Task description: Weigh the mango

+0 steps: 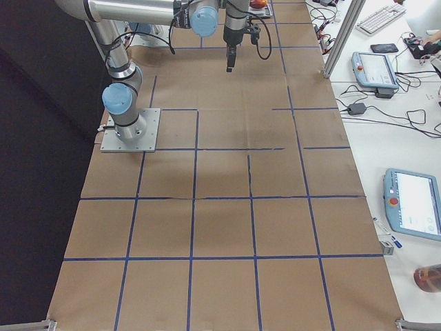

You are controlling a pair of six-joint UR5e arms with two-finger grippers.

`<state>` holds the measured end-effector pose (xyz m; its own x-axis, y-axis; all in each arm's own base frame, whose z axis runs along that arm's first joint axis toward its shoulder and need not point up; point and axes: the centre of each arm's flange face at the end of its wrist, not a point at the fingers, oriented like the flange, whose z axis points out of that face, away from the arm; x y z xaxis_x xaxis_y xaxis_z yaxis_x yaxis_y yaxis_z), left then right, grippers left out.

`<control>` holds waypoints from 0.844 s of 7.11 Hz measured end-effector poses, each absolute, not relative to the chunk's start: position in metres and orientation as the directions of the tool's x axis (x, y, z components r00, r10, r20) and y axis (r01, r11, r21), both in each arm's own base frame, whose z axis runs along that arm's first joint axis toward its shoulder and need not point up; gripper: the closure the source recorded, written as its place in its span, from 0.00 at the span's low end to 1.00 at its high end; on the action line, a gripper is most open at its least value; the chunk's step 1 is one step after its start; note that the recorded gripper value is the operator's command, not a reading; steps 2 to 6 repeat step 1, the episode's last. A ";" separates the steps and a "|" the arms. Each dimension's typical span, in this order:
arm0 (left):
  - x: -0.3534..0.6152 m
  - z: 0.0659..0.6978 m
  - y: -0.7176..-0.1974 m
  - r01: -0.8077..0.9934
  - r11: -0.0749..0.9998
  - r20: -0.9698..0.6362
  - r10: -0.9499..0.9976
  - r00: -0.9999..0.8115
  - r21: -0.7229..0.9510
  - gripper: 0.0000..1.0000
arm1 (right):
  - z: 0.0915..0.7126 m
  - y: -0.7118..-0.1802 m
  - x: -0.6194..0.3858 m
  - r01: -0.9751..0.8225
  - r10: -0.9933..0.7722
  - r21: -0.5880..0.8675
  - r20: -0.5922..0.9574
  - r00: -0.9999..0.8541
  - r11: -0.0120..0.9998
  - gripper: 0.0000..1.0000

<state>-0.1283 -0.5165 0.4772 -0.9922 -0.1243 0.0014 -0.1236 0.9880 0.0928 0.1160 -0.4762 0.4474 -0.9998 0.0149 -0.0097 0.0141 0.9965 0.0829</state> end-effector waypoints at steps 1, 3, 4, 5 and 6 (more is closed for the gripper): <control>-0.128 0.478 -0.517 -0.124 0.988 0.002 -0.125 -0.992 0.087 0.00 | 0.447 -0.476 0.116 0.014 0.015 0.083 -0.010 -1.000 0.996 0.00; -0.128 0.478 -0.517 -0.124 0.988 0.002 -0.125 -0.992 0.087 0.00 | 0.447 -0.476 0.116 0.014 0.015 0.083 -0.010 -1.000 0.996 0.00; -0.128 0.478 -0.517 -0.124 0.988 0.002 -0.125 -0.992 0.087 0.00 | 0.447 -0.476 0.116 0.014 0.015 0.083 -0.010 -1.000 0.996 0.00; -0.128 0.478 -0.517 -0.124 0.988 0.002 -0.125 -0.992 0.087 0.00 | 0.447 -0.476 0.116 0.014 0.015 0.083 -0.010 -1.000 0.996 0.00; -0.128 0.478 -0.517 -0.124 0.988 0.002 -0.125 -0.992 0.087 0.00 | 0.447 -0.476 0.116 0.014 0.015 0.083 -0.010 -1.000 0.996 0.00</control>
